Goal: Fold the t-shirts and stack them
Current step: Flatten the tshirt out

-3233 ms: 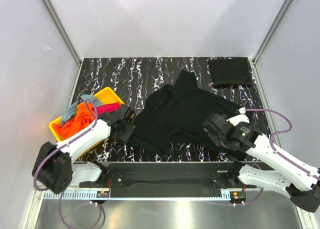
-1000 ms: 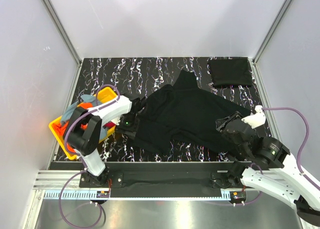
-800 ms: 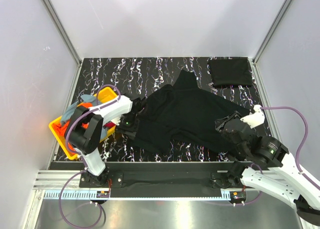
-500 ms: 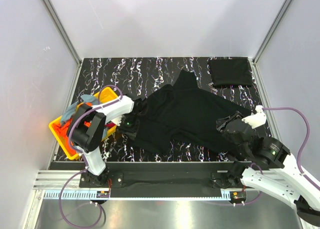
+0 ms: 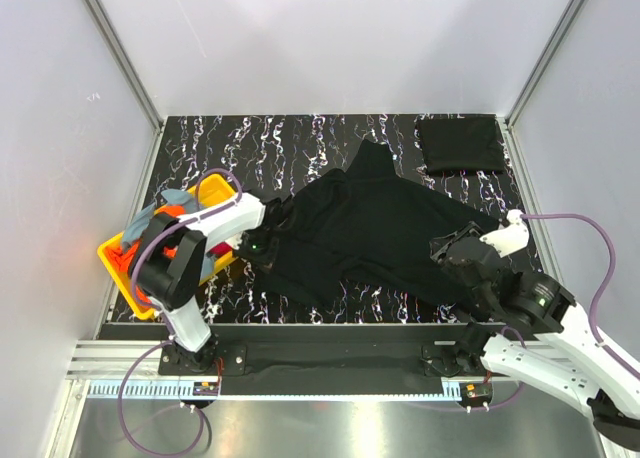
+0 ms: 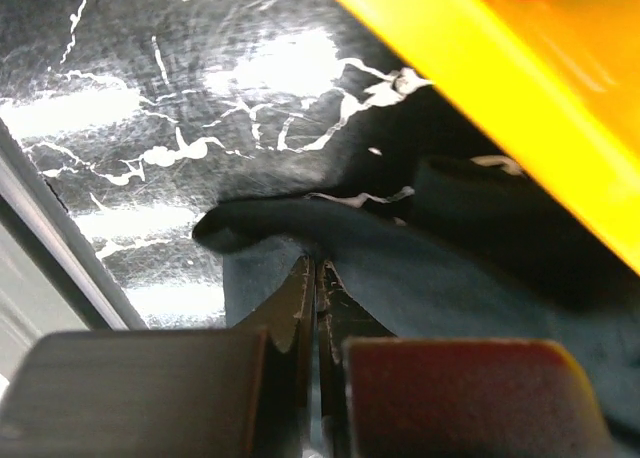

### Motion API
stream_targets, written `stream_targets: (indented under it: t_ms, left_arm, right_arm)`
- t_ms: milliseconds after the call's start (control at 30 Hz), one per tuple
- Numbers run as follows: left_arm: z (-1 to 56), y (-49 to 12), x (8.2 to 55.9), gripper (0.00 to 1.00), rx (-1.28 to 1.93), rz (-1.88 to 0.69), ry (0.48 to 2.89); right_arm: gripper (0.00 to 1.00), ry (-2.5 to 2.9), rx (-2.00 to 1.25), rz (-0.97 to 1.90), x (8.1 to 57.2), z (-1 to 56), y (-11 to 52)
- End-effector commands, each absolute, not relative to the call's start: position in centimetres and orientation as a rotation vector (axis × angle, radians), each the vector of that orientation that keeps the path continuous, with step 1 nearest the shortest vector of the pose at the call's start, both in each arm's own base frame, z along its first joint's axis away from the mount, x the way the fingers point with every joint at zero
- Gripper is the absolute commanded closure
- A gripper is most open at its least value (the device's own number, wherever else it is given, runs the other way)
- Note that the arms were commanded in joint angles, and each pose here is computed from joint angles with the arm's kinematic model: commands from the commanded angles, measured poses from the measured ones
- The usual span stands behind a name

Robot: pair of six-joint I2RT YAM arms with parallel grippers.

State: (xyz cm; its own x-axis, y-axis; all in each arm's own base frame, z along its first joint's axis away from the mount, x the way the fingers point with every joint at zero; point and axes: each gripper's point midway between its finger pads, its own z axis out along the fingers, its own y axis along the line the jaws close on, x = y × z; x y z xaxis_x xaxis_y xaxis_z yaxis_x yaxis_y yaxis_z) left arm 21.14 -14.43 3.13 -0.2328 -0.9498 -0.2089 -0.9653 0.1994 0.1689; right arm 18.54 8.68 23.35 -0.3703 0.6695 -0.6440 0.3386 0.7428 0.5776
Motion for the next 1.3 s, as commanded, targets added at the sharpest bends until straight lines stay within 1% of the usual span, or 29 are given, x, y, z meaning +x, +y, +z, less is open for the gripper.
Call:
stream_targets:
  t_ms: [0,133,267,300,367,400,433,467,500,567,633,667,700,767,933,967,1000,1067,1100,1167,1200,1233,1267]
  left_arm:
    - [7.3,-14.3,23.8,1.0,-1.739,0.239,2.321]
    - [10.0,-14.8,24.8,1.0,-1.621,0.13,2.309]
    - [12.7,-14.8,25.7,1.0,-1.499,0.047,2.294]
    - [13.8,-14.9,26.1,1.0,-1.48,0.001,2.272]
    - [15.6,-14.4,26.8,1.0,-1.405,-0.044,2.231]
    - [16.6,-14.4,27.6,1.0,-1.373,-0.085,2.202]
    - [18.1,-14.4,28.2,1.0,-1.338,-0.121,2.171]
    - [19.3,-13.7,28.8,1.0,-1.276,-0.109,2.137]
    - [21.0,-13.5,29.4,1.0,-1.243,-0.159,2.091]
    - [24.6,-12.8,30.3,1.0,-1.127,-0.198,2.018]
    - [26.8,-12.3,31.0,1.0,-1.088,-0.233,1.95]
    - [27.8,-11.5,30.8,1.0,-1.067,-0.225,1.914]
    - [28.4,-11.2,30.9,1.0,-1.063,-0.233,1.886]
    - [28.5,-10.3,30.5,1.0,-1.051,-0.218,1.863]
    - [25.8,-10.0,29.9,1.0,-1.023,-0.186,1.907]
    - [25.7,-9.6,29.7,1.0,-1.024,-0.172,1.896]
    - [25.1,-9.3,29.4,1.0,-1.02,-0.146,1.9]
    - [25.6,-7.8,29.1,1.0,-1.023,-0.105,1.846]
    - [25.4,-7.2,28.9,1.0,-1.024,-0.081,1.83]
    - [26.5,-5.7,28.4,1.0,-1.04,-0.055,1.757]
    - [26.9,-5.3,28.4,1.0,-1.041,-0.045,1.74]
    - [27.3,-4.9,28.3,1.0,-1.036,-0.036,1.728]
    - [27.7,-4.6,28.4,1.0,-1.033,-0.028,1.717]
  right_arm:
    - [0.48,2.024,0.834,0.426,18.8,22.0,9.7]
    - [0.49,2.071,1.128,0.406,17.4,18.2,9.7]
    - [0.52,2.101,1.194,0.292,17.5,15.2,9.2]
    - [0.52,2.11,1.222,0.204,17.8,14.3,8.3]
    - [0.53,2.121,1.29,0.122,18.1,13.2,7.0]
    - [0.53,2.146,1.34,0.101,18.2,12.6,6.7]
    - [0.53,2.155,1.325,0.121,19.1,12.4,6.7]
    - [0.53,2.13,1.393,0.097,19.7,11.6,5.4]
    - [0.53,2.132,1.41,0.139,20.8,11.3,5.8]
    - [0.53,2.129,1.415,0.087,21.7,10.5,4.5]
    - [0.53,2.121,1.391,0.028,23.3,9.8,3.9]
    - [0.51,2.124,1.363,0.026,24.2,9.4,3.8]
    - [0.46,2.137,1.231,0.109,27.0,9.5,5.0]
    - [0.45,2.154,1.163,0.167,28.8,8.9,6.0]
    - [0.51,2.306,1.011,0.136,32.8,5.9,8.1]
    - [0.51,2.322,0.968,0.17,33.9,6.0,8.9]
    - [0.52,2.376,0.909,0.225,34.6,4.7,10.2]
    - [0.52,2.435,0.849,0.308,35.3,2.9,12.0]
    - [0.52,2.455,0.783,0.425,36.0,2.9,13.8]
    - [0.53,2.476,0.71,0.523,37.1,2.8,15.6]
    - [0.53,2.534,0.639,0.574,37.2,1.4,16.8]
    - [0.54,2.528,0.598,0.613,38.5,2.0,17.6]
    - [0.55,2.584,0.566,0.653,38.4,0.6,18.5]
